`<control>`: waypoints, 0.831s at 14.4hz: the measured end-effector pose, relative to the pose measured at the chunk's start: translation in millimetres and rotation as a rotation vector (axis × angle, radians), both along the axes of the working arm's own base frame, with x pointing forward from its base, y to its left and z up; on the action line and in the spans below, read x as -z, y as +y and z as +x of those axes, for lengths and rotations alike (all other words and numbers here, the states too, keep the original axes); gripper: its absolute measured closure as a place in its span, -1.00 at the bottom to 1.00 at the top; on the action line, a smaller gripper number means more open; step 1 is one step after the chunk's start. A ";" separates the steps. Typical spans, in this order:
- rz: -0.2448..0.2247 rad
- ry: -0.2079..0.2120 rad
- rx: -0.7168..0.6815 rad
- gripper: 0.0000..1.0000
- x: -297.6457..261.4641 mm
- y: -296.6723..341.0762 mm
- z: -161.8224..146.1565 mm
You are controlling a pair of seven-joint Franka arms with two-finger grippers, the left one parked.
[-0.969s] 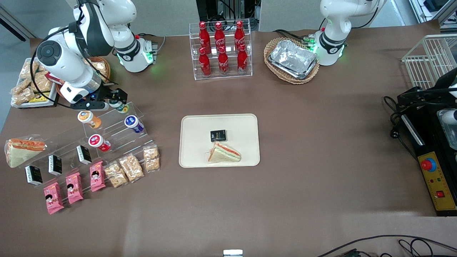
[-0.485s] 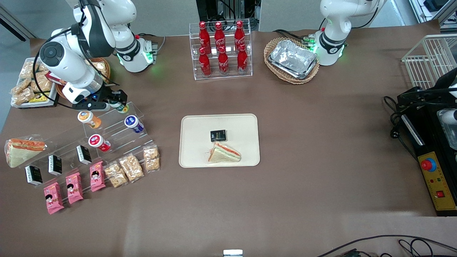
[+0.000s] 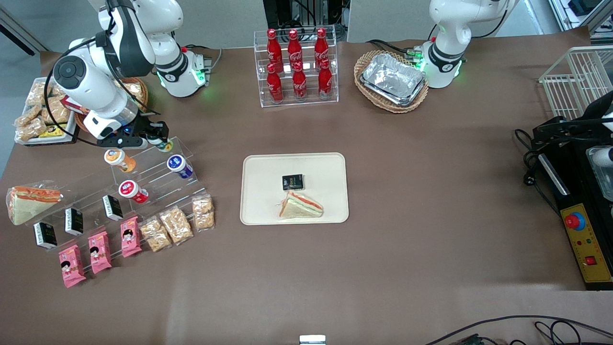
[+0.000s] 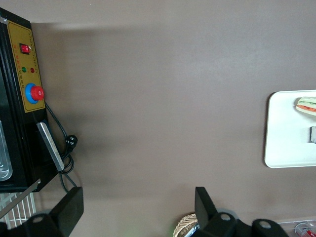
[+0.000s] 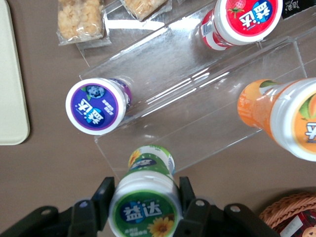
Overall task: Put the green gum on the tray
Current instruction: 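Close the right gripper on the green gum bottle and lift it, then carry the green gum bottle over the cream tray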
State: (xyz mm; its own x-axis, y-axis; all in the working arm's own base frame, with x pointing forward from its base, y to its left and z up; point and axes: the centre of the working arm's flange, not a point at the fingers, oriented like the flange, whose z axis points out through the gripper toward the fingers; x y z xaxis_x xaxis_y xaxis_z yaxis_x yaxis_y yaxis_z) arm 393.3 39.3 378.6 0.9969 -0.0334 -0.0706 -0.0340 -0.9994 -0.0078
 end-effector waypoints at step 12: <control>0.026 0.015 -0.041 -0.17 -132.0 -36.1 65.2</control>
State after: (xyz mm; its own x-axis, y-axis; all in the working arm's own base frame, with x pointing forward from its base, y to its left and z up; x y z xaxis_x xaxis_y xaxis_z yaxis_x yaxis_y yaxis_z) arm 458.4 3.2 510.6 0.9962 0.0091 -0.0861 0.0062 -0.9994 -0.0337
